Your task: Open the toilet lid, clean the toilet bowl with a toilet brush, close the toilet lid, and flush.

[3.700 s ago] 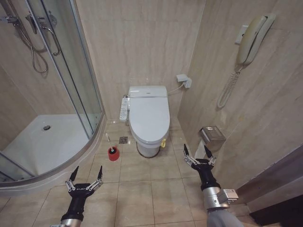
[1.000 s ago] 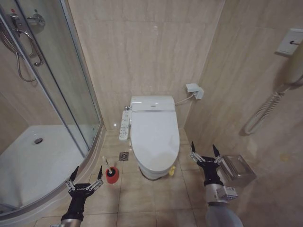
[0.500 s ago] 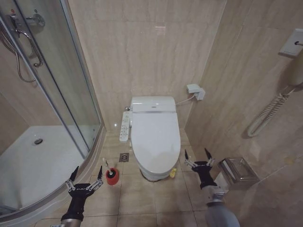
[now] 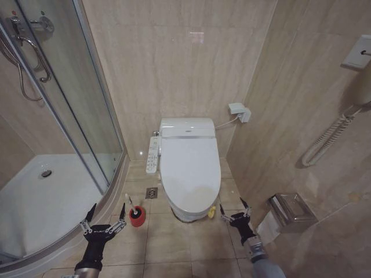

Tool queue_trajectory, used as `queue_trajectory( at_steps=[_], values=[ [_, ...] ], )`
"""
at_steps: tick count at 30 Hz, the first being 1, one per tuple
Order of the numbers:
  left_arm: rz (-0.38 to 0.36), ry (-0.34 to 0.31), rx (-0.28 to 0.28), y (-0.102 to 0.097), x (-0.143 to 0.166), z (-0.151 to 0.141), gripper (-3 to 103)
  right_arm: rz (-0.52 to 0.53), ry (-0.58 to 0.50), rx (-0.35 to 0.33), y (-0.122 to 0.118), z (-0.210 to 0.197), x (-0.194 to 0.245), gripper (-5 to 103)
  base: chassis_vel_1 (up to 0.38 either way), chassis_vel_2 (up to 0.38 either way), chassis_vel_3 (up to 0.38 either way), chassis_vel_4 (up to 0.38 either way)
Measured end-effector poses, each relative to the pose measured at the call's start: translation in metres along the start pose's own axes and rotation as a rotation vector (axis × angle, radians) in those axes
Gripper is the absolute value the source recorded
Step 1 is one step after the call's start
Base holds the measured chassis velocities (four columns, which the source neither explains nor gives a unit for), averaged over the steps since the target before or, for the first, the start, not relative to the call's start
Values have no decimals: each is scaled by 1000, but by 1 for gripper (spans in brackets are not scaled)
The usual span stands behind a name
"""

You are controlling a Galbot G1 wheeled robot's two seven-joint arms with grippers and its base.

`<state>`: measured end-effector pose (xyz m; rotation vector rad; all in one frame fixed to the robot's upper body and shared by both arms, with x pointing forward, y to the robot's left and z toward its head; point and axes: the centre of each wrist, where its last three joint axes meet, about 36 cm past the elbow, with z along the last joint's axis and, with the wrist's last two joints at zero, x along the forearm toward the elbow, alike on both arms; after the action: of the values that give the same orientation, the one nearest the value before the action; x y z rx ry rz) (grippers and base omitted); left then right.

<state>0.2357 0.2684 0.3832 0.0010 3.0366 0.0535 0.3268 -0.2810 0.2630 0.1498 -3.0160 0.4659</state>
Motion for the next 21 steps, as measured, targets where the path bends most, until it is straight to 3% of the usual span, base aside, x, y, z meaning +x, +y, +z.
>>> queue_trajectory(
  at_steps=[21],
  values=[
    [0,0,0,0,0,0,100,-81,68,21,27,48,-15,100,0,0,0,0]
  ],
)
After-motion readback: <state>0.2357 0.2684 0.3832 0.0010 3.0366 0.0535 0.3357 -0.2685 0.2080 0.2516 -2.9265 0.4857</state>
